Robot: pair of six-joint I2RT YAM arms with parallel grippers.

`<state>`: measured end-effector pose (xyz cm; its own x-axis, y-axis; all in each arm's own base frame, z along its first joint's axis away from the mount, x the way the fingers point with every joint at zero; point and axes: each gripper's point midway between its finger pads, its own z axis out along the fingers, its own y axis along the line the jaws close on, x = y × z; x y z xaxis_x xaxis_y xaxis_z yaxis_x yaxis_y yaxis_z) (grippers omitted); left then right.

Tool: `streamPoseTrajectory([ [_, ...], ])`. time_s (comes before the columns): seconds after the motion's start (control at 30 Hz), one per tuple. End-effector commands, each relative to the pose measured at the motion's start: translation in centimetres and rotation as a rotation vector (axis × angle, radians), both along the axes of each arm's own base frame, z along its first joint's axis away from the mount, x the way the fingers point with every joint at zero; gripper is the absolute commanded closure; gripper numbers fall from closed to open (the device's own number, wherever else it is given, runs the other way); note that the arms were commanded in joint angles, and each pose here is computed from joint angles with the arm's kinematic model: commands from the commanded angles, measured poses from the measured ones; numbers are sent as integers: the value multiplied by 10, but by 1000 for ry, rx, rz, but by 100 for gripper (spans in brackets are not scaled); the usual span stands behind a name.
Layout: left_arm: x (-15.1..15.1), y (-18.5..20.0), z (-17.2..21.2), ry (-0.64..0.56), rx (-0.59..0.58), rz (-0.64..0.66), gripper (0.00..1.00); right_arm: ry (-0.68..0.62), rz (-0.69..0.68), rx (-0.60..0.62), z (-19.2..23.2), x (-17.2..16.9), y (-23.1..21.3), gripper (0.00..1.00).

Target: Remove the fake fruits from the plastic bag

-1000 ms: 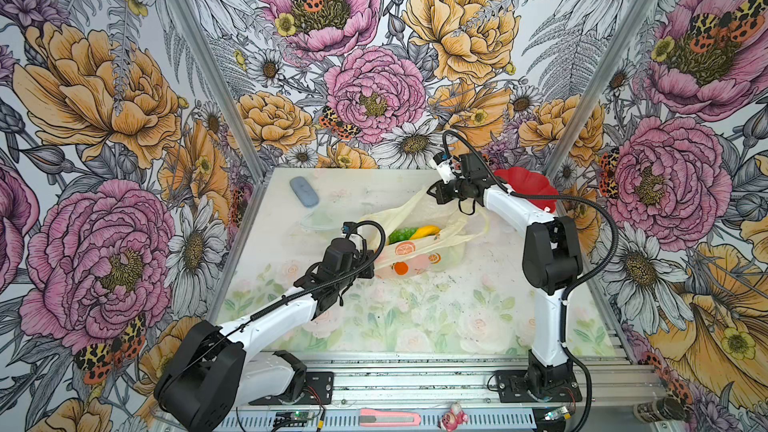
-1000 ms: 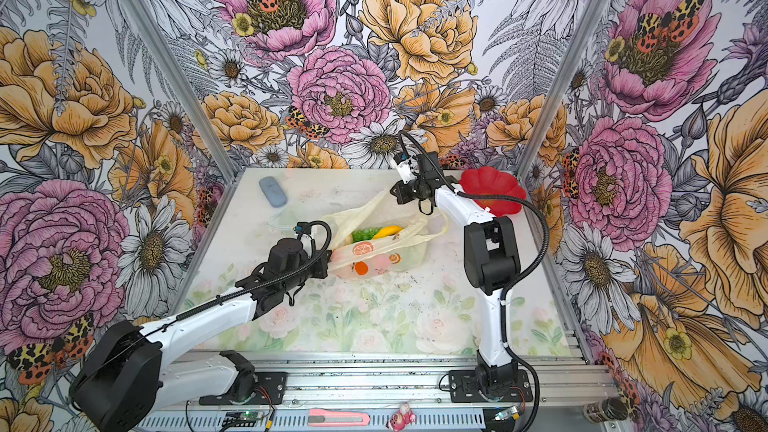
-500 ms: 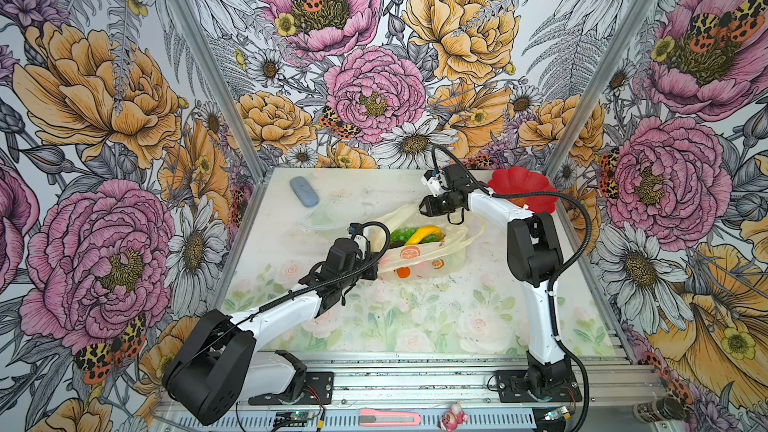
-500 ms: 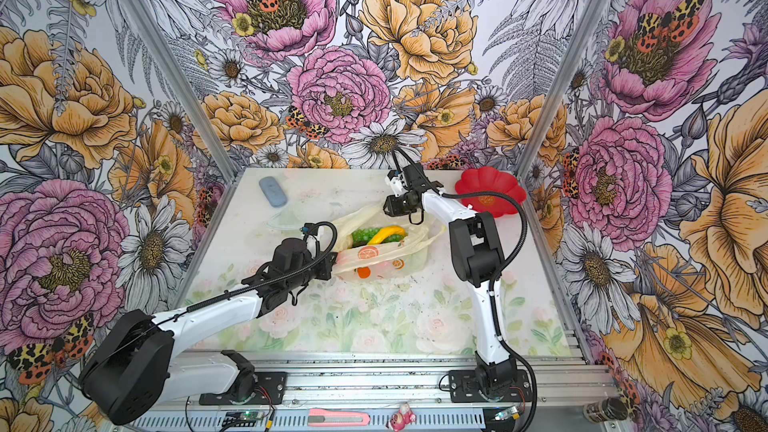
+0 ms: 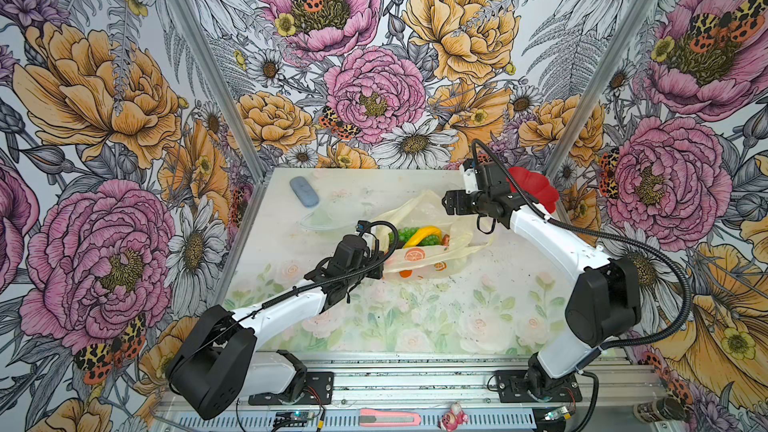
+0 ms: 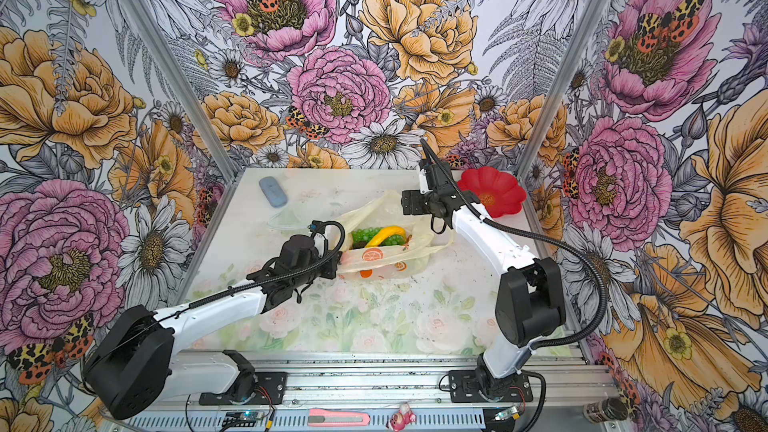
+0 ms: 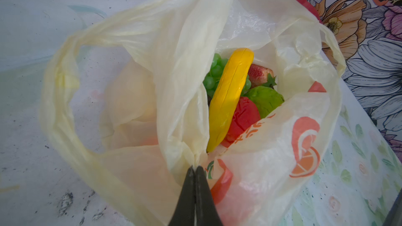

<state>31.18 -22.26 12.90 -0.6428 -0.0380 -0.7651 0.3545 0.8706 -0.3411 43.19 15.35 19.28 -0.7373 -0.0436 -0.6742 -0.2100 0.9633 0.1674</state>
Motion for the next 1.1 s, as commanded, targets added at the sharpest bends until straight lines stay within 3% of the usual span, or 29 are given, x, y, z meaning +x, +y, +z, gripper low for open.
streamPoseTrajectory([
  [0.0, 5, -3, 7, -26, 22, -4, 100, 54, -102, -120, -34, -10, -30, 8],
  [0.23, 6, -6, 5, -16, 20, -7, 100, 137, -128, -160, -74, -4, -49, 7],
  [0.43, 6, -5, 5, -13, 17, -2, 97, 220, -16, 28, -104, -4, -9, 23],
  [0.53, 5, -3, 6, 1, 32, -1, 85, 245, 59, 157, -108, -4, 17, 41],
  [0.7, 13, 27, 26, 40, 177, 129, 51, 221, 130, 292, -90, -6, 41, 75],
  [0.9, 25, 45, 76, -29, 258, 235, 22, 177, 196, 339, -65, -17, 52, 92],
  [1.07, 49, 37, 69, 36, 245, 216, 14, 158, 257, 399, -55, -29, 65, 98],
])
